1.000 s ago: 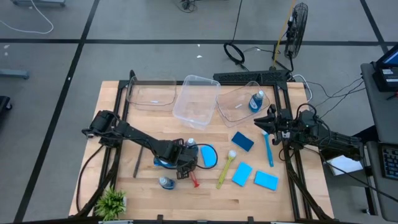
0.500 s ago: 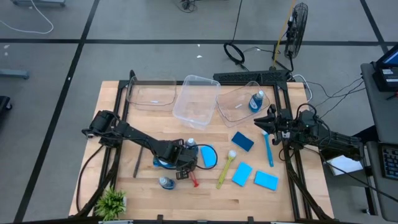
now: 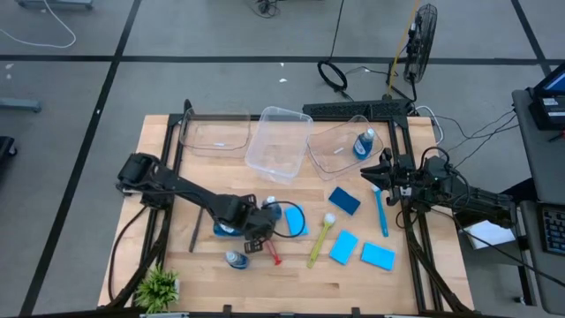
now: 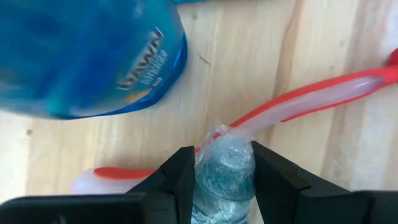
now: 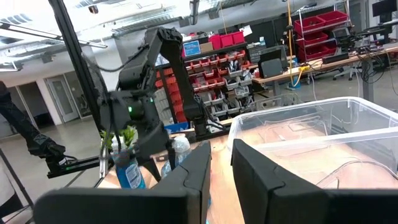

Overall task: Pick & Place Kitchen Sink Supplies
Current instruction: Put the blue dish soap into the right transparent bin

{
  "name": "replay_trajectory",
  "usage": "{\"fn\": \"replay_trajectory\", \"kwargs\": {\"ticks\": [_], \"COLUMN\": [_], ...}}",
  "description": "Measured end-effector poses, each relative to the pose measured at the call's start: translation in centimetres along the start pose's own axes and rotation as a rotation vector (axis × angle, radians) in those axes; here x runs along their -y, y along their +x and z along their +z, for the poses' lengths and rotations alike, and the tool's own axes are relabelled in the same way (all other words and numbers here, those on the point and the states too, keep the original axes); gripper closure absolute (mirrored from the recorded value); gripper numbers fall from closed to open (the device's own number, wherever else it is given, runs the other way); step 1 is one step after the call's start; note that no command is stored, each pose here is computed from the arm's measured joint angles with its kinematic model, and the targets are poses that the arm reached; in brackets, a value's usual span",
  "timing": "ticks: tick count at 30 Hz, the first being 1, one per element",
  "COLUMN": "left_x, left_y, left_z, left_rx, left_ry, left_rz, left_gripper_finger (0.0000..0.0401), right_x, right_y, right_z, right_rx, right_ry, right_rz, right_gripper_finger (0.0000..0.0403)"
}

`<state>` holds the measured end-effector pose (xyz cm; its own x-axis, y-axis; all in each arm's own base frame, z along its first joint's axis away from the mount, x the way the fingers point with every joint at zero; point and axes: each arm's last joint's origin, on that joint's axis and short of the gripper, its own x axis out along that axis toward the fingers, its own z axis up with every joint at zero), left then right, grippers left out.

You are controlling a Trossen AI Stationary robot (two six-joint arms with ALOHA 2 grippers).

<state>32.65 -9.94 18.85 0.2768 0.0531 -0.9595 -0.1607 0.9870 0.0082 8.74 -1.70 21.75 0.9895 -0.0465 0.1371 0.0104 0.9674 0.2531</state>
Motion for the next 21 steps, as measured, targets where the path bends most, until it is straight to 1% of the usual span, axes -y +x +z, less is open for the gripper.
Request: {"fn": "replay_trajectory", "kwargs": {"ticks": [4, 8, 11, 16, 21], "left_x": [-0.5, -1.2, -1.5, -1.4, -1.5], "left_y": [-2.0, -3.6, -3.7, -2.9, -3.4], "left_z": [0.0, -0.2, -0.3, -0.4, -0.4], "left_rx": [0.046, 0.079, 0.066, 0.034, 0.055], "left_ry": [-0.016, -0.025, -0.025, -0.032, -0.072], "left_rz": [-0.015, 0.017, 0.05, 0.061, 0.07], "left_gripper_finger": [0.027, 0.0272, 0.0273, 0.0274, 0.0274], "right_x": [0.0, 0.0, 0.0, 0.0, 0.0], "right_y": [0.0, 0.0, 0.0, 0.0, 0.0], "right_z": [0.0, 0.0, 0.0, 0.0, 0.0], "right_rx": [0.0, 0.0, 0.0, 0.0, 0.001], "right_ry": [0.0, 0.0, 0.0, 0.017, 0.017], "right_rz": [0.0, 0.0, 0.0, 0.001, 0.001], "right_gripper_finger": [0.0348, 0.0348, 0.0348, 0.0348, 0.0348]}}
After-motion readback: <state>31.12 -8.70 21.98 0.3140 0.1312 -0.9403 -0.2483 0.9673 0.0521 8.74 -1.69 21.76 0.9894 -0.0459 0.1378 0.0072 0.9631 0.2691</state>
